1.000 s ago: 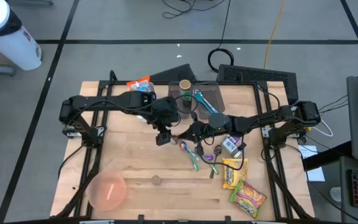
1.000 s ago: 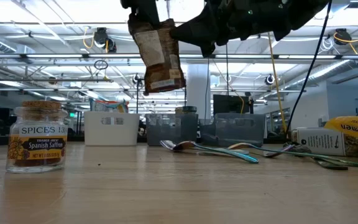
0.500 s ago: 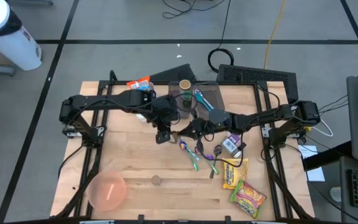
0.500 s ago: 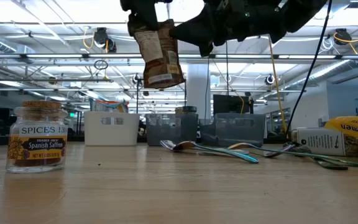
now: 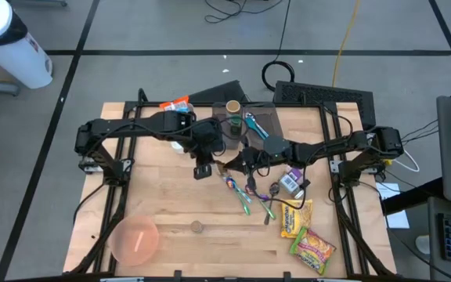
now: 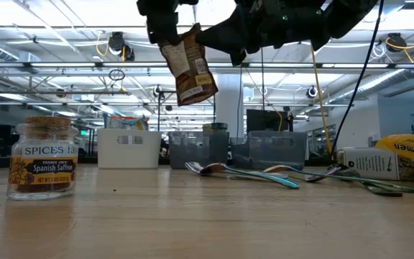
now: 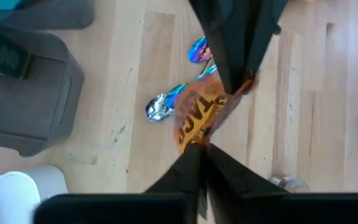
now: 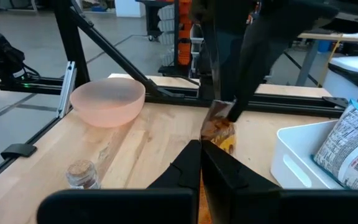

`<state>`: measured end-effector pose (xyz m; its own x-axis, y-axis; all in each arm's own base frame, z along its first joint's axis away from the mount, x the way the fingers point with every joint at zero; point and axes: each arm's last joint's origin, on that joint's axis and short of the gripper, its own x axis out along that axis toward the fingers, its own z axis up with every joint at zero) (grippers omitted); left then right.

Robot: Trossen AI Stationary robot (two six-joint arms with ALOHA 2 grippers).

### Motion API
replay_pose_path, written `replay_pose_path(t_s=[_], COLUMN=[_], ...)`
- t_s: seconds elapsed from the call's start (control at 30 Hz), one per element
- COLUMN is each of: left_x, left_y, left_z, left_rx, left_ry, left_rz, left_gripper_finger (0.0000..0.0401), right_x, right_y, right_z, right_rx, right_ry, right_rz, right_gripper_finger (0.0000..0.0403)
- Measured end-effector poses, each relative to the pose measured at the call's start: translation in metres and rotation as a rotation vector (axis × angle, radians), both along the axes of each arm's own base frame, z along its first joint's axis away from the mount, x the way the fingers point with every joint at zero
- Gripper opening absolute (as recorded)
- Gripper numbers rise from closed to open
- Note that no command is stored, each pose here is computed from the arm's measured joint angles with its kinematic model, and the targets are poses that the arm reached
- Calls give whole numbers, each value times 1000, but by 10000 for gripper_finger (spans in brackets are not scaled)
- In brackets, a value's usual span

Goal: Pick & Place Food Item
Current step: Put the orange seasoning pack into the left black bin

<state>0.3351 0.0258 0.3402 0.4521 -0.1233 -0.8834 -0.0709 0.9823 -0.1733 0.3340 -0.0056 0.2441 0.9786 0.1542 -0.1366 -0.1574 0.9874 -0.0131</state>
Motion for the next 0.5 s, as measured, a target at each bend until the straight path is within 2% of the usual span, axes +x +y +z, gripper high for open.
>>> replay_pose_path(t_s=[0.17,0.33,0.5], left_x=[0,0,0], left_y=[-2,-2,-2], left_z=[0,0,0], left_rx=[-22,-10,-2], left_ry=[-13,-18,-22], left_rz=[-81,-113,-129], left_gripper_finger=[6,3,3], right_x=[0,0,0], right_y=[0,1,1], right_z=[0,0,1], right_rx=[2,24,24], right_ry=[0,3,-10], right_rz=[4,3,0], right_gripper_finger=[0,5,48])
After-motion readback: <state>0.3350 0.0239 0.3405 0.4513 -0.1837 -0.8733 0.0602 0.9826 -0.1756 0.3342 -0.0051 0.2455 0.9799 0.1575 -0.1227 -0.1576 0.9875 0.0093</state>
